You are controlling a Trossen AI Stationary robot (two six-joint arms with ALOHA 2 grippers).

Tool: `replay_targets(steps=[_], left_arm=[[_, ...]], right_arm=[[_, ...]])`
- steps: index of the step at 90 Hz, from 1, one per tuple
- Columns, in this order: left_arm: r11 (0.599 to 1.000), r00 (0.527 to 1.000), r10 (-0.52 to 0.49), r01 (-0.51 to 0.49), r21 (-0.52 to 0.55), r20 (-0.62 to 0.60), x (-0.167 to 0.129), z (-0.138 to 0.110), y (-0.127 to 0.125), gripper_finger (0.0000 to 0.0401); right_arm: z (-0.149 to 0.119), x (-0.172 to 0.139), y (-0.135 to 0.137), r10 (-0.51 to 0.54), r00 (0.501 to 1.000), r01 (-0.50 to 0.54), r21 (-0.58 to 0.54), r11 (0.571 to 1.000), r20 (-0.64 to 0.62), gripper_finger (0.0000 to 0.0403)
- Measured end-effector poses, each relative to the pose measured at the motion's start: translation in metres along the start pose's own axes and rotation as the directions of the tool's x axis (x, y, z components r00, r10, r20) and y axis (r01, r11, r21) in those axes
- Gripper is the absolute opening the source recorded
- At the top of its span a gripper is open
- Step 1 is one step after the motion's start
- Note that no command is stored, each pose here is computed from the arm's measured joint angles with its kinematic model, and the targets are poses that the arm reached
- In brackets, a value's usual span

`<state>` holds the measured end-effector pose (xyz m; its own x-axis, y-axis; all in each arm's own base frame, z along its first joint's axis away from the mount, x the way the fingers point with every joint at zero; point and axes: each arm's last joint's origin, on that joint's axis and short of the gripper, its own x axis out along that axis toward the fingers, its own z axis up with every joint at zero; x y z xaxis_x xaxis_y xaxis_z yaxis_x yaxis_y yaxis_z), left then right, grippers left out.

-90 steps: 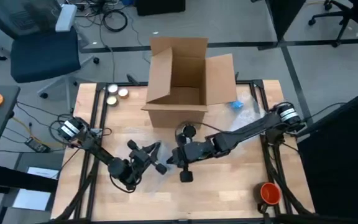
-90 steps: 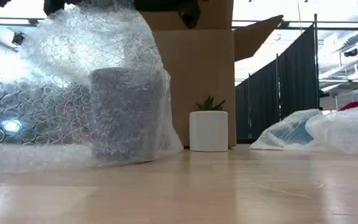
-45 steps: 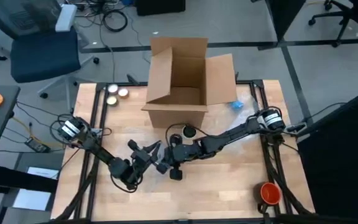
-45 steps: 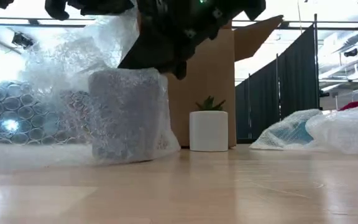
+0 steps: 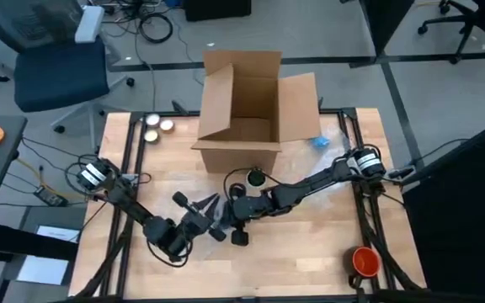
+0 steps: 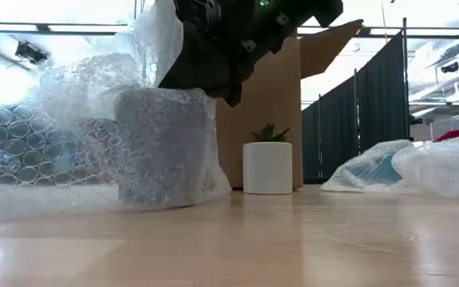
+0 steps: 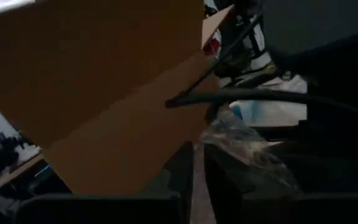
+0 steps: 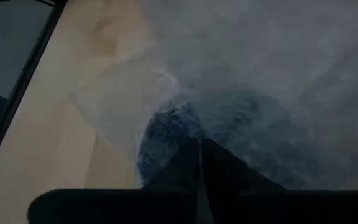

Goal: Wrap mug
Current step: Wrap the blue cup with the transparent bubble wrap

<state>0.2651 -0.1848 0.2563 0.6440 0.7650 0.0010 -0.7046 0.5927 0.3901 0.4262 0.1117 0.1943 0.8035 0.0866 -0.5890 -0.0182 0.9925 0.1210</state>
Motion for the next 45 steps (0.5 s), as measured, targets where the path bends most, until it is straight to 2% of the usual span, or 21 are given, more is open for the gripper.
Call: replay_targets(steps=[19, 36, 45], left_arm=[[1.0, 1.0, -0.004, 0.004, 0.013, 0.003, -0.001, 0.004, 0.006, 0.0028], [0.995, 1.0, 0.026, -0.025, 0.094, -0.012, 0.009, -0.018, 0.007, 0.0028], [0.998, 0.999, 0.035, -0.034, 0.046, -0.016, 0.011, -0.028, 0.008, 0.0028]], right_arm=[[0.0, 0.0, 0.0, 0.0, 1.0, 0.0, 0.0, 1.0, -0.001, 0.0], [-0.001, 0.0, 0.001, 0.002, 1.0, -0.002, 0.013, 1.0, -0.002, 0.0], [-0.001, 0.0, 0.001, 0.002, 1.0, -0.002, 0.013, 1.0, -0.002, 0.0]])
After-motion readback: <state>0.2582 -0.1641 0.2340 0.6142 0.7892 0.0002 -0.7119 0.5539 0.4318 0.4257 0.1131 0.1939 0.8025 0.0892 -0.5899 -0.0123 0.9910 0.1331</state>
